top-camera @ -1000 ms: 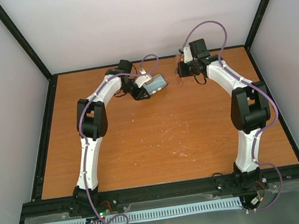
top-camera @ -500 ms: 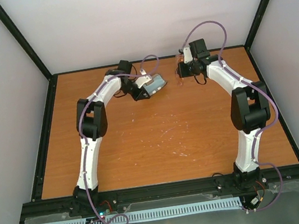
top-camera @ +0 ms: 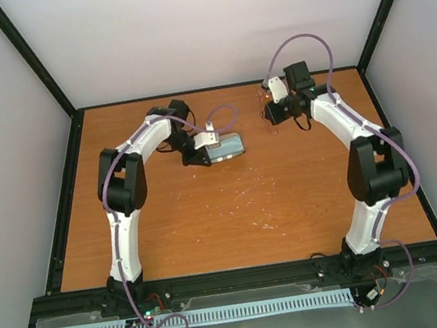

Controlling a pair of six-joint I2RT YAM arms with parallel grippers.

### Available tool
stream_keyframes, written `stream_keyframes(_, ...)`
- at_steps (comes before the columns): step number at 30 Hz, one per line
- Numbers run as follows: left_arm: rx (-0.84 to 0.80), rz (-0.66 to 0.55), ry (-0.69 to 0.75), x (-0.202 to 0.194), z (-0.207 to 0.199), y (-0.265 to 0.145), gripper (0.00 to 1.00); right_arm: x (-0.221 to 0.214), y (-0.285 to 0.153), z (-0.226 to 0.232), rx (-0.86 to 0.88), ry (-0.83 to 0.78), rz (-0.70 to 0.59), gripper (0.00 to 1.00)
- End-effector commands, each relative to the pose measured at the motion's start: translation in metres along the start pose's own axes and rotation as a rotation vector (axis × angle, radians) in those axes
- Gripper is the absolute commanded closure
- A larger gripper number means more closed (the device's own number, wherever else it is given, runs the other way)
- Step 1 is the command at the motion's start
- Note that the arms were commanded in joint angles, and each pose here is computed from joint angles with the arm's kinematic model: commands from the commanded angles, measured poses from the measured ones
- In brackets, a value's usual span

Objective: Organize the sunglasses
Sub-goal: Move the sunglasses case at the center of the board.

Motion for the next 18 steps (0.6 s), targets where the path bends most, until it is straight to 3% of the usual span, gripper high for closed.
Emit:
stream_keyframes(1,-0.06,0.07,0.284,0.007,-0.043,-0.019,0.99,-0.014,-0.04,0.038,0.153,-0.25,-0.053,0.97)
stream_keyframes(6,-0.122,0.124,0.426,0.005,-0.08,-0.007,0.99,-0.048,-0.057,0.074,0.28,-0.398,-0.063,0.97)
stream_keyframes(12,-0.2,0.138,0.517,0.01,-0.118,0.012,0.99,-0.075,-0.05,0.094,0.32,-0.378,0.0,0.97)
stream_keyframes(18,-0.226,0.136,0.545,0.009,-0.127,0.015,0.97,-0.086,-0.045,0.11,0.342,-0.357,0.005,0.97)
Point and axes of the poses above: each gripper's point midway between its finger pads, its own y axis out along the fingers, its own z axis along the line the jaws close on, x = y × z, the point moved 1 cm from there along -y, back along the fingers, and after that the axes turned 12 degrees about y, right-handed, at the moved point
